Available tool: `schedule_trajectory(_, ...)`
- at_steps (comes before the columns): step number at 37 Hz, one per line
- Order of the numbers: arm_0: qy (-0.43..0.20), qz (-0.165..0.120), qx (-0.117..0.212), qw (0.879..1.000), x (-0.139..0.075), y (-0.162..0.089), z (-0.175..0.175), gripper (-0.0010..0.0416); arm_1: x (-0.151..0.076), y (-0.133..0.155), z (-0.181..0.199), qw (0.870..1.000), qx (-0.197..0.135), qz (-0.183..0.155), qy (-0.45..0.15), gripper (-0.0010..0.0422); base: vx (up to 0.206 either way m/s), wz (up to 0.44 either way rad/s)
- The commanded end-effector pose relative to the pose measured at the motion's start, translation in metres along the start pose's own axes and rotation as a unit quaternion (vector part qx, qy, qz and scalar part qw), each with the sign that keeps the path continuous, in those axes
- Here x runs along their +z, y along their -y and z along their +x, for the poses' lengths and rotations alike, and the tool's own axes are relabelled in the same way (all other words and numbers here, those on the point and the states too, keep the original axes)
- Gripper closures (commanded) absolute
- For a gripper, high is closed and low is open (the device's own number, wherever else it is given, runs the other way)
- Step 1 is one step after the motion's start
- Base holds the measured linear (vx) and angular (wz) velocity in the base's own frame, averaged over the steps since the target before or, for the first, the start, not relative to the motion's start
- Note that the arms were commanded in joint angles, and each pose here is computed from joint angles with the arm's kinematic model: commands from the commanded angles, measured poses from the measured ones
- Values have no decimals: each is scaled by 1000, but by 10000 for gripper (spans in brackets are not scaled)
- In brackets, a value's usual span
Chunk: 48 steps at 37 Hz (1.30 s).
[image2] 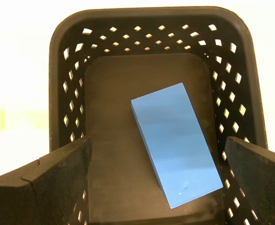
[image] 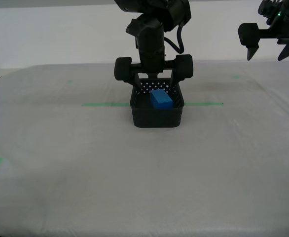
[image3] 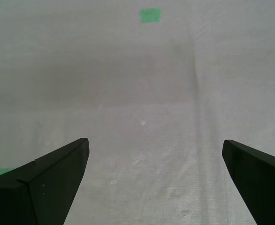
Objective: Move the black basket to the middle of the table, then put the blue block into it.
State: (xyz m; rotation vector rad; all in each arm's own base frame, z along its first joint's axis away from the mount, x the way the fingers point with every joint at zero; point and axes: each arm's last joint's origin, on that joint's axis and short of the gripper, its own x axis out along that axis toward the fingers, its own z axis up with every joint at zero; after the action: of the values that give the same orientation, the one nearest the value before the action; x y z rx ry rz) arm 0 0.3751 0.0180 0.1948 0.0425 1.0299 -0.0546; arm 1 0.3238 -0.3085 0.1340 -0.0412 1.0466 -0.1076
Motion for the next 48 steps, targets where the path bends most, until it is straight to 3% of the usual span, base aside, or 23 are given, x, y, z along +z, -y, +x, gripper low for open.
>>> schedule_trajectory(1, 1, -1, 2, 1000, 0, -1, 0, 7, 1, -1, 0, 1000, -10, 6, -5, 9, 0, 0)
schedule_trajectory(11, 1, -1, 2, 1000, 0, -1, 0, 7, 10, -9, 1, 999, -42, 25, -18, 10, 0, 0)
schedule_trajectory(22, 1, -1, 2, 1000, 0, -1, 0, 7, 30, -25, -12, 998, -48, 37, -1, 11, 0, 0)
schedule_trajectory(36, 1, -1, 2, 1000, 0, -1, 0, 7, 60, -61, -40, 998, -34, 45, 24, 12, 0, 0)
schedule_trajectory(48, 2, -1, 2, 1000, 0, -1, 0, 7, 75, -101, -47, 999, -9, 46, 7, 12, 0, 0)
